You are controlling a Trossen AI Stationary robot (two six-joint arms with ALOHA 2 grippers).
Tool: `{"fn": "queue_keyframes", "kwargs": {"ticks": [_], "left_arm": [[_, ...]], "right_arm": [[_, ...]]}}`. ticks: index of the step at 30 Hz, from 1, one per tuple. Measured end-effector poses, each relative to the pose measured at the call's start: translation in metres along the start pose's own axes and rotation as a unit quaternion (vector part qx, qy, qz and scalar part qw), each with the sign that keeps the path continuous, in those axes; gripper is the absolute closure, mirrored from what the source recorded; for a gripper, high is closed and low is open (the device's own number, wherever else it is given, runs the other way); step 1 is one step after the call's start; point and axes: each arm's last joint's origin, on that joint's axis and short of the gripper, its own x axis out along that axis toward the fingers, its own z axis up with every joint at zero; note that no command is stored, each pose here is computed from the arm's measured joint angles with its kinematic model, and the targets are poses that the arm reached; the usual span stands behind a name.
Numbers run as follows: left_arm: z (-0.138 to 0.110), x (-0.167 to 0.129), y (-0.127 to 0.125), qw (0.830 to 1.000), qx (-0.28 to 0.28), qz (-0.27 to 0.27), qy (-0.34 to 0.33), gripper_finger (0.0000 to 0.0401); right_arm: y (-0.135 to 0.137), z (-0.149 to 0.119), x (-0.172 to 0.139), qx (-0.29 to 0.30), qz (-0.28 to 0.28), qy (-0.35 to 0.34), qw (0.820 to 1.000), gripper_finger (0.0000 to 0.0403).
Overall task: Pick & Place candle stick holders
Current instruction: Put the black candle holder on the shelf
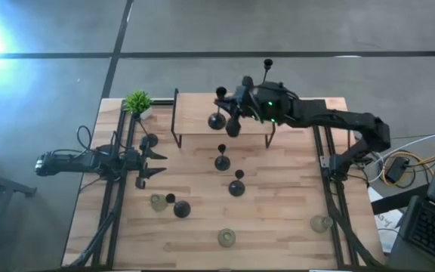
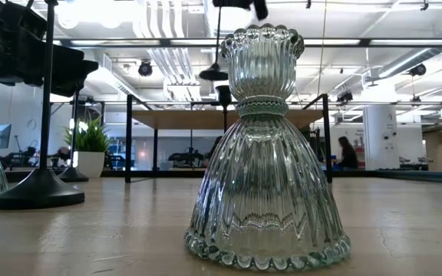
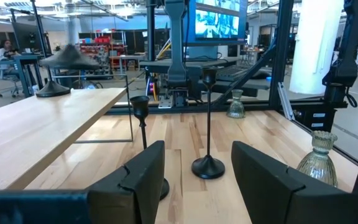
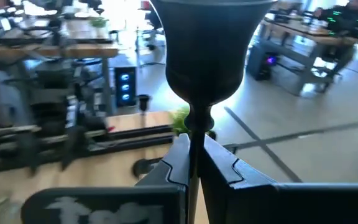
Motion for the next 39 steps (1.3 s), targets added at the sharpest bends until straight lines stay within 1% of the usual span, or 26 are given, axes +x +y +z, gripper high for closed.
{"fn": "queue_keyframes", "kwargs": {"ticks": [4, 6, 8, 10, 15, 20, 25, 30, 34, 37, 39], "left_arm": [[0.0, 0.0, 0.0, 1.0, 0.0, 0.0, 0.0, 0.021], [0.0, 0.0, 0.0, 1.0, 0.0, 0.0, 0.0, 0.0211], [0.0, 0.0, 0.0, 1.0, 0.0, 0.0, 0.0, 0.0211], [0.0, 0.0, 0.0, 1.0, 0.0, 0.0, 0.0, 0.0211], [0.0, 0.0, 0.0, 1.0, 0.0, -0.001, 0.0, 0.0211], [0.0, 0.0, 0.0, 1.0, 0.0, -0.002, 0.0, 0.0211], [0.0, 0.0, 0.0, 1.0, 0.0, -0.002, 0.0, 0.021], [0.0, 0.0, 0.0, 1.0, 0.0, -0.001, 0.0, 0.0211], [0.0, 0.0, 0.0, 1.0, 0.0, -0.002, 0.0, 0.0211], [0.0, 0.0, 0.0, 1.0, 0.0, -0.001, 0.0, 0.0211], [0.0, 0.0, 0.0, 1.0, 0.0, 0.0, 0.0, 0.0211]], "right_arm": [[-0.018, -0.015, 0.019, 0.021, -0.074, 0.023, 0.997, 0.0391], [-0.024, -0.021, 0.025, 0.028, -0.131, 0.032, 0.99, 0.0391], [-0.027, -0.024, 0.031, 0.034, -0.184, 0.026, 0.982, 0.0391], [-0.028, -0.027, 0.037, 0.046, -0.21, 0.015, 0.977, 0.0391], [-0.028, -0.028, 0.048, 0.08, -0.22, -0.025, 0.972, 0.0391], [-0.03, -0.034, 0.048, 0.093, -0.265, -0.008, 0.96, 0.0392], [-0.03, -0.036, 0.047, 0.106, -0.273, -0.004, 0.956, 0.0392], [-0.031, -0.035, 0.047, 0.105, -0.274, -0.001, 0.956, 0.0392], [-0.031, -0.023, 0.049, 0.098, -0.275, 0.017, 0.956, 0.0392], [-0.03, -0.017, 0.058, 0.089, -0.277, 0.038, 0.956, 0.0392], [-0.03, -0.018, 0.064, 0.077, -0.278, 0.061, 0.956, 0.0392]]}}
